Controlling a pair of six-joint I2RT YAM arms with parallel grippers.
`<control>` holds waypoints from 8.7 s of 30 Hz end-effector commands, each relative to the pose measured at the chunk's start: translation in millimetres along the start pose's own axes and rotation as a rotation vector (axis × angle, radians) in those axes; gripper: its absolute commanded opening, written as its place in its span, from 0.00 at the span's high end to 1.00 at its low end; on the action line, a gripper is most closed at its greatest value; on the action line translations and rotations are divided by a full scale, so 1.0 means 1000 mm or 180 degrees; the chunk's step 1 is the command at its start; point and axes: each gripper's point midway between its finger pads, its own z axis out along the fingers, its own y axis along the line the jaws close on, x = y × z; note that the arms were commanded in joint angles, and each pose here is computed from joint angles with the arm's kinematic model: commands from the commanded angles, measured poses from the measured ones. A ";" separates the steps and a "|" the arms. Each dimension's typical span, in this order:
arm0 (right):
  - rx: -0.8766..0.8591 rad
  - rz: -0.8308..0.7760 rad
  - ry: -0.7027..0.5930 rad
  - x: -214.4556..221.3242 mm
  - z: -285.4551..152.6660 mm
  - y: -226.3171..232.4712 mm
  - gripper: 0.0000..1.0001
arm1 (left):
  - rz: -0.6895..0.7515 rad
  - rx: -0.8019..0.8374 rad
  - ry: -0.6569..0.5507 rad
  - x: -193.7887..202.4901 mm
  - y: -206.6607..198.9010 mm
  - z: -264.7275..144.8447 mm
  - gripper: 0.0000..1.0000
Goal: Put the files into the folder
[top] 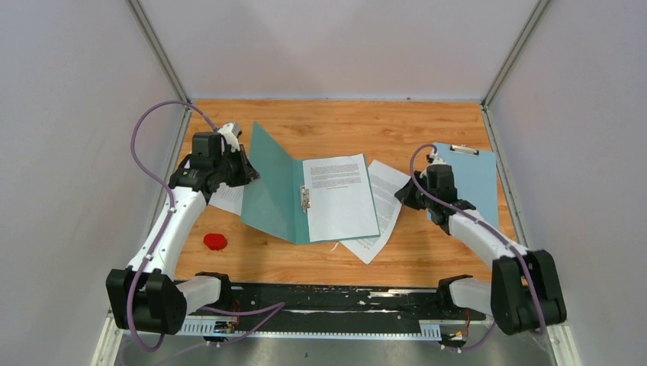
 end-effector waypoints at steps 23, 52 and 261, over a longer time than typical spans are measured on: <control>-0.1895 -0.1297 -0.0555 -0.122 -0.208 0.194 1.00 | -0.0224 0.0897 0.0122 0.018 -0.048 0.017 0.99; -0.1723 -0.1088 0.0106 -0.065 -0.017 0.111 1.00 | -0.0068 0.0795 0.0638 0.040 -0.029 0.057 0.46; -0.2652 0.0772 0.1272 0.060 0.100 0.182 1.00 | -0.0023 0.1229 0.0518 0.042 -0.065 0.085 0.27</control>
